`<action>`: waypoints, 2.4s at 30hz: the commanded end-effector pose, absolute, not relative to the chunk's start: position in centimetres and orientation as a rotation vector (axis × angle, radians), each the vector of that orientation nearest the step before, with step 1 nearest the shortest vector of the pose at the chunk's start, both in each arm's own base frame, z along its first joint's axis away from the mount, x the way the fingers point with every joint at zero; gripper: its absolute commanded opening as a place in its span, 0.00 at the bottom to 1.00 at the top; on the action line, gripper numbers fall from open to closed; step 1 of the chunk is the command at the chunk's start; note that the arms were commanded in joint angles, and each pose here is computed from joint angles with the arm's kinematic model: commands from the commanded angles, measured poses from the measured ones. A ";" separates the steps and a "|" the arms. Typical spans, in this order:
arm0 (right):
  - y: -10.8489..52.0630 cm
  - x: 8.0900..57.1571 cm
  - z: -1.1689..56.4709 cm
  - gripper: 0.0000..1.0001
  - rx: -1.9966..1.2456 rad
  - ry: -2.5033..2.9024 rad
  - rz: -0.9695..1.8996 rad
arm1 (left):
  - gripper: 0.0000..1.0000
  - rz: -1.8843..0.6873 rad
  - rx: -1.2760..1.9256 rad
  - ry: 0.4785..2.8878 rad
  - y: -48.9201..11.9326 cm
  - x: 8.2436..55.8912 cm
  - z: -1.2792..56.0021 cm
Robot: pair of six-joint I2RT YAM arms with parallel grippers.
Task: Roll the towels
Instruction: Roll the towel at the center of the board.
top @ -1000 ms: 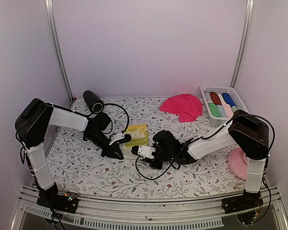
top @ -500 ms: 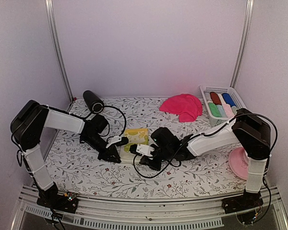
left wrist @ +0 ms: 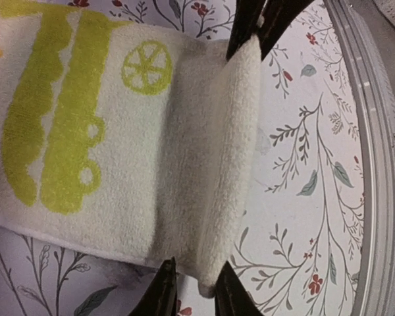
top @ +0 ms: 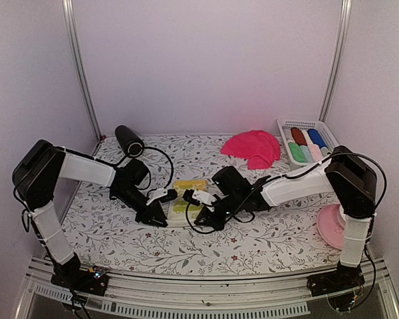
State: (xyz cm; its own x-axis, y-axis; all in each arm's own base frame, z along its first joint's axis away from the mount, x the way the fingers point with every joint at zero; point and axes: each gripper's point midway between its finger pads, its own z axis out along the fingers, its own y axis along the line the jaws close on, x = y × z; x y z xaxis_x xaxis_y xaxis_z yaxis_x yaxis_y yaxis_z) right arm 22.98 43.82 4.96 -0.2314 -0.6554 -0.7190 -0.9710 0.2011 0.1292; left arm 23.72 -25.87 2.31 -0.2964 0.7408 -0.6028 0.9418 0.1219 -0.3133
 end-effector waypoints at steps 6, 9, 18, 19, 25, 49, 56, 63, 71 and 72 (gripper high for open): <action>43.3 23.6 2.9 0.02 -1.446 2.146 0.932 | 0.23 -0.896 1.570 2.035 -26.2 25.4 4.6; 43.6 24.0 3.1 0.02 -1.432 2.156 0.948 | 0.24 -0.874 1.561 2.018 -26.1 25.6 4.9; 43.5 24.2 2.4 0.02 -1.417 2.212 0.963 | 0.31 -0.853 1.549 2.003 -26.2 26.1 5.4; 43.4 24.3 2.2 0.02 -1.416 2.220 0.961 | 0.30 -0.852 1.548 2.003 -26.3 26.1 5.3; 43.1 24.7 1.8 0.03 -1.395 2.250 0.960 | 0.30 -0.826 1.542 2.048 -26.2 26.7 4.4; 42.3 25.6 0.4 0.04 -1.325 2.374 0.946 | 0.23 -0.569 1.401 2.026 -25.1 30.1 5.7; 42.0 25.8 -0.1 0.04 -1.286 2.431 0.996 | 0.24 -0.363 1.417 1.716 -24.1 30.4 9.6; 41.7 25.9 -1.1 0.03 -1.239 2.510 1.033 | 0.25 -0.190 1.611 1.311 -24.8 26.2 10.8; 41.7 26.1 -1.2 0.03 -1.208 2.532 1.042 | 0.27 -0.076 1.809 1.128 -26.9 22.6 8.6; 41.7 26.1 -1.2 0.03 -1.208 2.534 1.041 | 0.27 -0.062 1.821 1.114 -27.0 22.3 8.3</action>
State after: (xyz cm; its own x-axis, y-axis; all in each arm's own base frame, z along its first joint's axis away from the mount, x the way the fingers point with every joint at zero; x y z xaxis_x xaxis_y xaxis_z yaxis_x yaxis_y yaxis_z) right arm 25.99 43.19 1.76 -0.6193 -0.6116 -0.4923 -0.7714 0.3570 0.5269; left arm 22.59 -26.40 8.90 0.4843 0.6516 -0.5838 0.7915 -0.0421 0.6097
